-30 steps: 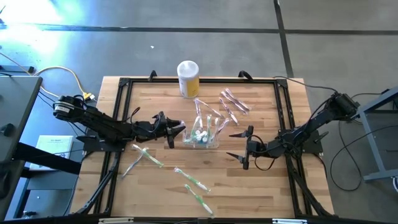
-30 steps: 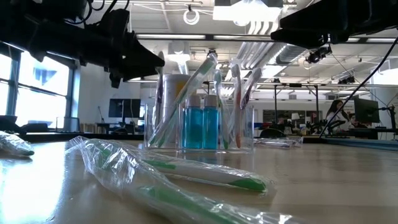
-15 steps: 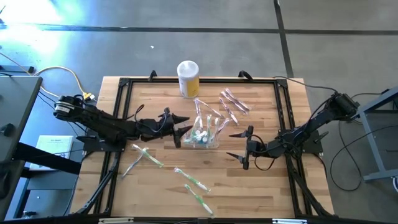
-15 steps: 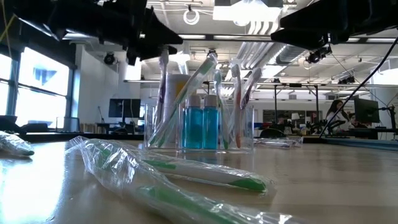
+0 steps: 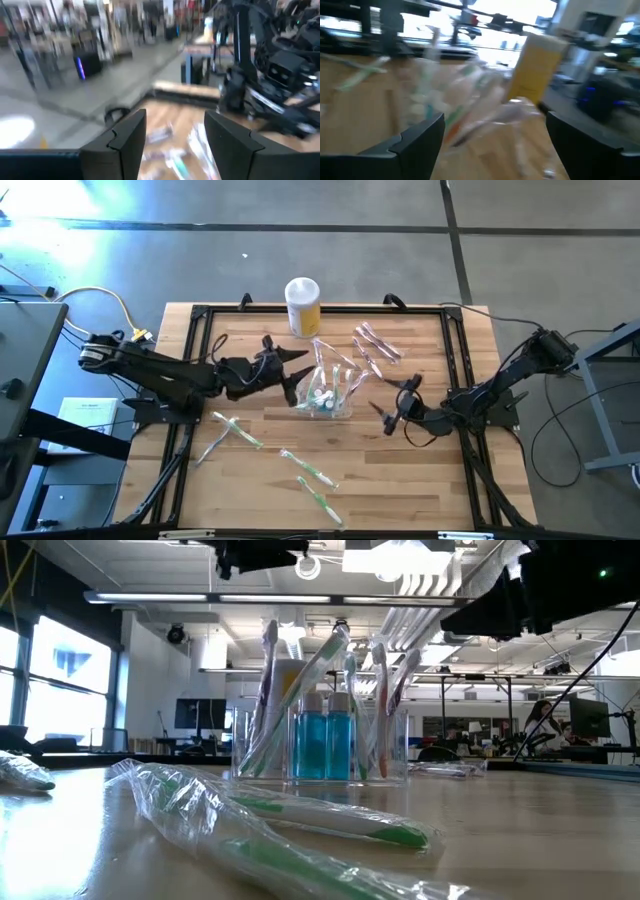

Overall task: Pick & Place toothbrushing station
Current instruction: Put the purple toothbrush into the transparent organizer

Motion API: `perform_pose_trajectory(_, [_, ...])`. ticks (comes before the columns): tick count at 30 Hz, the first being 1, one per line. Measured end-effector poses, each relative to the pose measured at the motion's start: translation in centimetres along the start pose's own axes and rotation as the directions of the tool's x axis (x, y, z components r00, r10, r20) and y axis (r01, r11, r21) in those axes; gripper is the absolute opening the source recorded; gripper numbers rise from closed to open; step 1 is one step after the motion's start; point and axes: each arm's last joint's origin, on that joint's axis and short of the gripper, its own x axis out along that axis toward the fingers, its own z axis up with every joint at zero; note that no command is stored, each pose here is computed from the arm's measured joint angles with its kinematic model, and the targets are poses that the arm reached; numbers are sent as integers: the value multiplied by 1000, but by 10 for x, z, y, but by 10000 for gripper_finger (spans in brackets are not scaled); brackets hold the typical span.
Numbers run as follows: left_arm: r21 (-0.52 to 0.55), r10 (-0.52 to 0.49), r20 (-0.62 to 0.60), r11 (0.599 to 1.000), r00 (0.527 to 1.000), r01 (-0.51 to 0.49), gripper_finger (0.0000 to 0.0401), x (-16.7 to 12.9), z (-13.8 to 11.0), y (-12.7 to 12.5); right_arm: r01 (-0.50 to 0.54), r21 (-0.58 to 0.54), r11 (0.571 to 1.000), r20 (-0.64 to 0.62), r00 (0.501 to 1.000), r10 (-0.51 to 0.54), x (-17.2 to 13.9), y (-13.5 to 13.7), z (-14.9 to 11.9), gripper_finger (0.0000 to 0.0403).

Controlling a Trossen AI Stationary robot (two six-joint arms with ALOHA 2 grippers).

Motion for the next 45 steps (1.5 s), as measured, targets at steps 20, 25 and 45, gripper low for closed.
perform_pose_trajectory(20, [-164, 6, -485, 982, 874, -98, 195, -32, 10, 19, 275, -54, 960, -2, 961, -275, 11, -18, 4, 341])
perform_pose_trajectory(25, [-165, -9, -493, 983, 870, -84, 195, -33, 10, 18, 243, -1, 970, 3, 970, -243, 16, -31, 13, 341])
perform_pose_trajectory(45, [-167, -107, -510, 986, 854, 24, 195, -48, 6, -9, -48, 181, 982, 112, 993, 28, -12, -65, 53, 341])
